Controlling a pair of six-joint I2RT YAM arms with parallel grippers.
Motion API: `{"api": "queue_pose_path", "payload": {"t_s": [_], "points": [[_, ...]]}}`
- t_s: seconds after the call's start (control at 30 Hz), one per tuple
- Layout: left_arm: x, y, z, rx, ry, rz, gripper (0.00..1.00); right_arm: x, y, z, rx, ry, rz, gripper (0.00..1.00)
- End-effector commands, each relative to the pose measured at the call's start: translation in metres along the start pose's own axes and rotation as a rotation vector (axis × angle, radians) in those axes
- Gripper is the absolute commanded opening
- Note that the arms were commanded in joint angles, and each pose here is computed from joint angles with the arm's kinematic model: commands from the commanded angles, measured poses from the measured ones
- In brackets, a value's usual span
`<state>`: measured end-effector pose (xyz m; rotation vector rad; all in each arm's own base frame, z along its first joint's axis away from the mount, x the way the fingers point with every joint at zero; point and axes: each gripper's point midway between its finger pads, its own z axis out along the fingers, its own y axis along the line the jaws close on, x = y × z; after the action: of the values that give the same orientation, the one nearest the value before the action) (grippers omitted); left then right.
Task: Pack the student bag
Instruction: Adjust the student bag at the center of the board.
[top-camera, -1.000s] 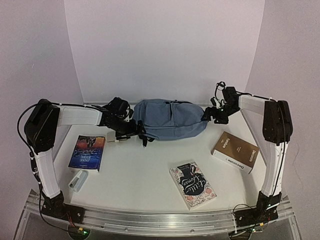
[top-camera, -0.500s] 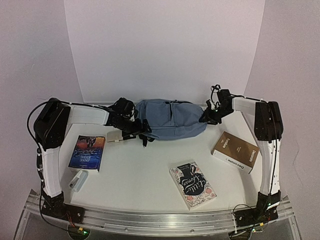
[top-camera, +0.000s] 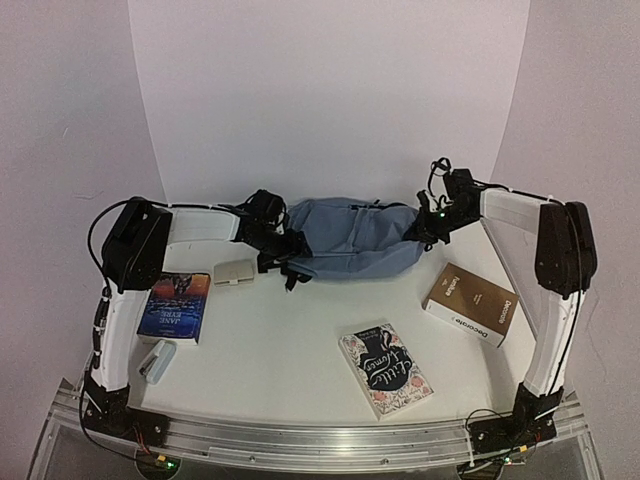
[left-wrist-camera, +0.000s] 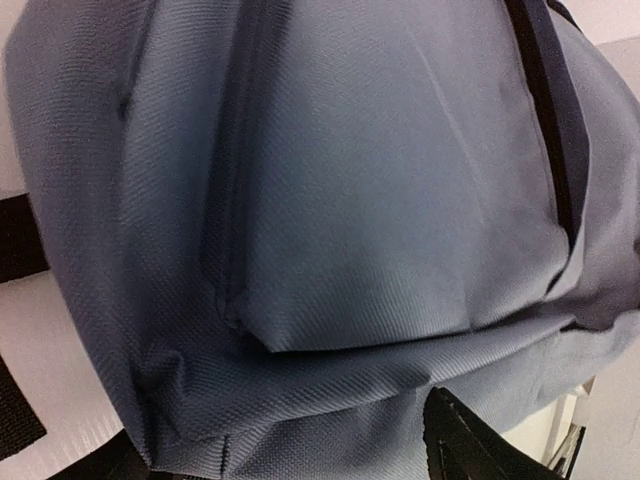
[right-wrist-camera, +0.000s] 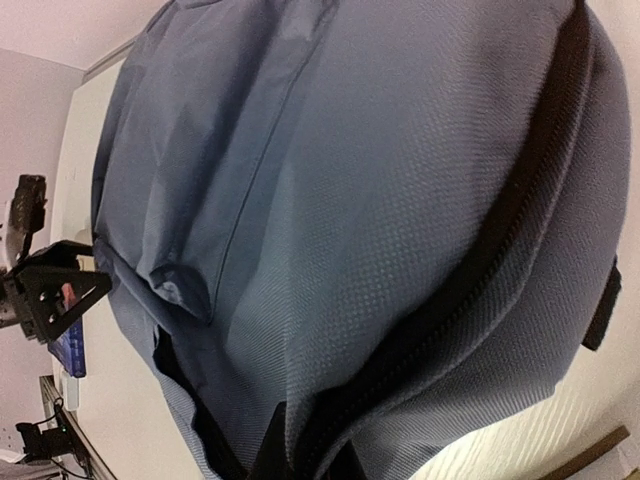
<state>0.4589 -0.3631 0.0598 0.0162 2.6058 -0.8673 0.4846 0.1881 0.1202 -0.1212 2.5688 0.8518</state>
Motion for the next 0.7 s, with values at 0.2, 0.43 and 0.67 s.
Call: {"api": "queue_pose_path", "payload": {"t_s": [0.2, 0.43, 0.67], "points": [[-0.081, -0.006, -0.022, 0.076, -0.138, -0.035, 0.69, 0.053, 0.127, 0.01, -0.225, 0.101, -0.216, 0.23], [-0.091, 0.011, -0.045, 0.091, -0.122, -0.046, 0.74, 0.059, 0.159, 0.008, -0.28, 0.118, -0.28, 0.74], [-0.055, -0.007, -0.104, 0.044, -0.189, -0.017, 0.91, 0.011, 0.105, -0.026, -0.101, -0.037, -0.287, 0.93]]}}
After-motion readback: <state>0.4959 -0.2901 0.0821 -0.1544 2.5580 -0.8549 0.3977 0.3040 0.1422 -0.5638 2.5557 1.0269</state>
